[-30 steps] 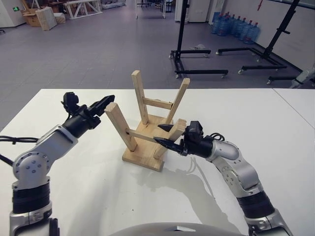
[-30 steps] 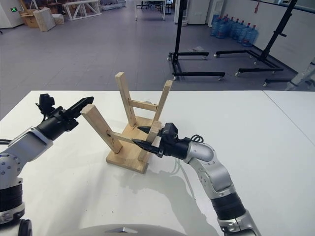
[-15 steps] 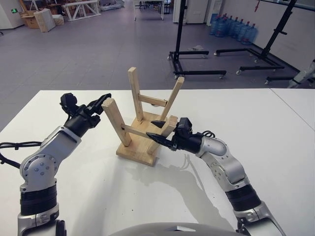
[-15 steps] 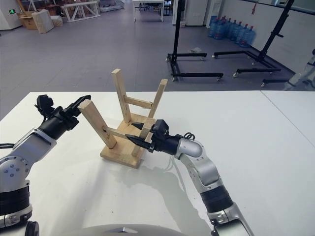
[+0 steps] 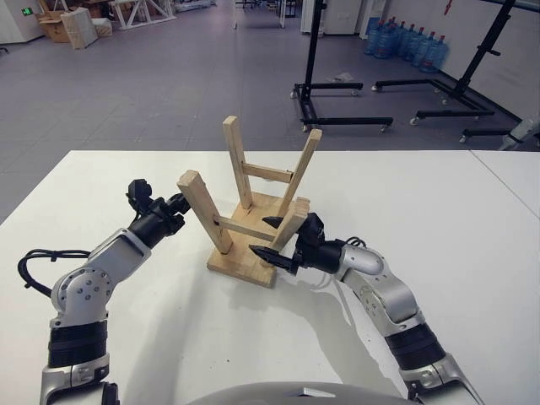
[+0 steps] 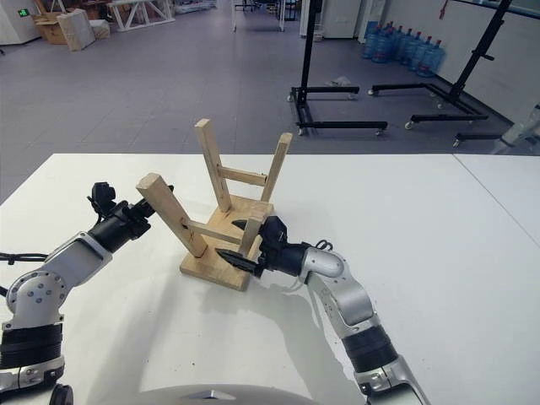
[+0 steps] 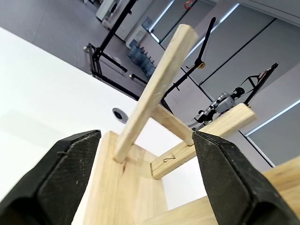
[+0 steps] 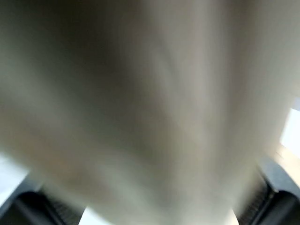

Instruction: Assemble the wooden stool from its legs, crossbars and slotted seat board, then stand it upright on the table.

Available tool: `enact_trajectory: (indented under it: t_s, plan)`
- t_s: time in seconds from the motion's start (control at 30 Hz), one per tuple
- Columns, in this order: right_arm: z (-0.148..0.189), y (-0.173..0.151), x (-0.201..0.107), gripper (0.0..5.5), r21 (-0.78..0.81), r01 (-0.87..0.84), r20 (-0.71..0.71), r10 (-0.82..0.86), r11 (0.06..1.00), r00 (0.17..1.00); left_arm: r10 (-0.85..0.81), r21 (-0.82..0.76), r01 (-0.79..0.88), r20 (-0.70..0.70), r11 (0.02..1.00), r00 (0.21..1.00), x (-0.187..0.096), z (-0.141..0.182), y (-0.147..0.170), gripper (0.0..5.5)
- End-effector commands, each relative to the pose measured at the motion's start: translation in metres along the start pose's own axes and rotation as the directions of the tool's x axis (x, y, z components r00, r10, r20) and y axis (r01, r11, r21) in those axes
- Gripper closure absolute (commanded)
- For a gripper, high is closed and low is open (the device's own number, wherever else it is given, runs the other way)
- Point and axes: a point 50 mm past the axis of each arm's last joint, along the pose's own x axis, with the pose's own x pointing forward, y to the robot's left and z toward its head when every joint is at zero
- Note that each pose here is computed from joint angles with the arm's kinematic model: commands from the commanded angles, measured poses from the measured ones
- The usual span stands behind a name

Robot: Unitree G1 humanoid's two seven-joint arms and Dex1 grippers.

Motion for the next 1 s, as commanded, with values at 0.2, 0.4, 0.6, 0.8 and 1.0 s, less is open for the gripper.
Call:
enact_trajectory:
  t_s: [0.2,0.4,0.6,0.8,1.0]
  plan:
    - [0.034,-0.041,-0.041,1.73,0.025,0.083,0.085,-0.085,0.996,0.993,-0.003,0.262,-0.019,0.082,0.965,0.997,-0.042,0.067,0.016,1.89]
    - [0.053,-0.025,-0.096,1.73,0.088,-0.055,0.058,0.05,0.995,0.997,-0.102,0.507,0.171,-0.161,0.845,0.982,-0.105,0.092,-0.006,1.89]
    - [0.055,-0.025,-0.13,1.73,0.045,0.065,-0.023,-0.064,0.997,0.998,-0.298,0.542,0.474,-0.383,0.694,0.874,-0.078,0.06,-0.061,1.89]
    - [0.054,-0.08,-0.106,1.73,-0.269,0.393,0.032,-0.4,0.879,0.916,-0.248,0.517,0.422,-0.372,0.745,0.894,-0.039,0.018,-0.045,1.89]
    - [0.05,-0.089,-0.047,1.73,-0.318,0.408,0.144,-0.382,0.856,0.913,-0.216,0.516,0.365,-0.326,0.775,0.92,-0.027,0.008,-0.04,1.89]
